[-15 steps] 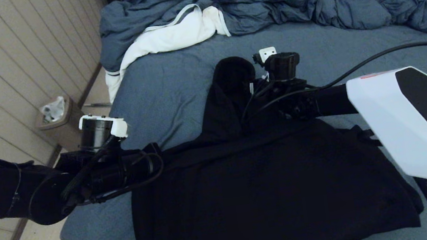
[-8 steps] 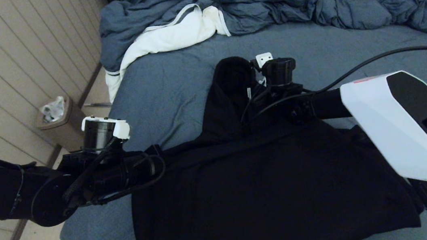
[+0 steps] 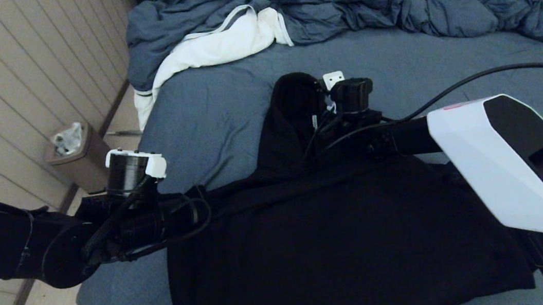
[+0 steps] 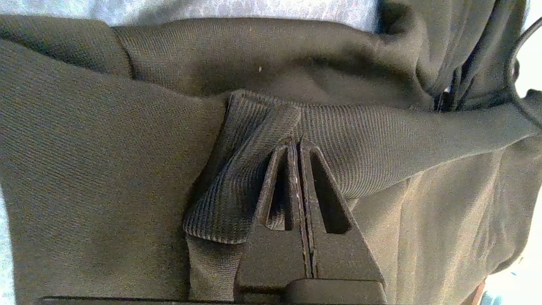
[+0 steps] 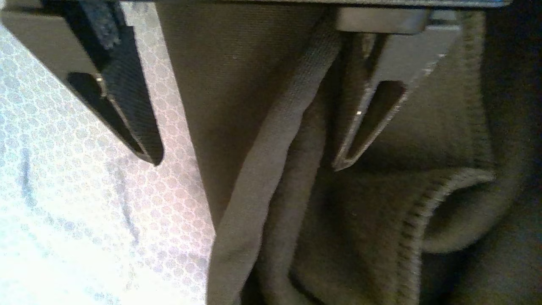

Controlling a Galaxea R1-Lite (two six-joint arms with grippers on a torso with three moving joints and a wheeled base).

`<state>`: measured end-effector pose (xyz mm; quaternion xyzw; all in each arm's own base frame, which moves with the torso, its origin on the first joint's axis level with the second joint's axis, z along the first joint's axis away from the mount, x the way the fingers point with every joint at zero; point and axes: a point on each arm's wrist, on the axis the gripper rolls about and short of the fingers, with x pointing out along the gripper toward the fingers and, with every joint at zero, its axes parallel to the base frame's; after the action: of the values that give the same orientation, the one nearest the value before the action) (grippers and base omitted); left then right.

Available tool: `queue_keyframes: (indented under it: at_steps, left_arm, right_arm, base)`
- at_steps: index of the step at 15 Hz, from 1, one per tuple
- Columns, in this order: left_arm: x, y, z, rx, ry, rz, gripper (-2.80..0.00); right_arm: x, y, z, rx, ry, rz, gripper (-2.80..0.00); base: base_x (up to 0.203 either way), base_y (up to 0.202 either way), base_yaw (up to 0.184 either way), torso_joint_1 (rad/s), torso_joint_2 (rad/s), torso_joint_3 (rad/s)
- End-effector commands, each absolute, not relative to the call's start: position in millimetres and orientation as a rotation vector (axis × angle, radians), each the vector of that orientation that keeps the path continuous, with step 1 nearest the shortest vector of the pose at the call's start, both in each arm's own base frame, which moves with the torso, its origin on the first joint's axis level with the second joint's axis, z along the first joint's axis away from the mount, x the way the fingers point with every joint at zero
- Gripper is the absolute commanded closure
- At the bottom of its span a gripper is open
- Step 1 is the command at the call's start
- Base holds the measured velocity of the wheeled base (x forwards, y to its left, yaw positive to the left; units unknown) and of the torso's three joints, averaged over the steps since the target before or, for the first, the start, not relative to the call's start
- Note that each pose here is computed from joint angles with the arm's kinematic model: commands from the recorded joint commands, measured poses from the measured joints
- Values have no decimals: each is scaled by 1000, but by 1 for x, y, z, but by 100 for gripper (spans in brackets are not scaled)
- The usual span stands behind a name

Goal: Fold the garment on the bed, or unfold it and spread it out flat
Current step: Fold the black sweatshirt

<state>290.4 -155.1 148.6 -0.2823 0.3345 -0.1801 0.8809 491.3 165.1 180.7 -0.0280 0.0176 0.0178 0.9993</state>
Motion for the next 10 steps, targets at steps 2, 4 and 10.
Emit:
queue_keyframes:
  at_steps: [2,4,10]
  left_arm:
    - [290,-157,146,-590,703,-376,0]
    - [290,-158,145,-589,698,-384,0]
    - [289,-159,145,-589,701,-386,0]
  right_arm:
    - [490,165,184,-53,24,34,-280]
    - [490,166,184,-53,26,37,-280]
    - [492,166,178,-57,36,36,-280]
  base:
    - [0,0,0,0,0,0]
    - [0,0,0,0,0,0]
    - [0,0,0,0,0,0]
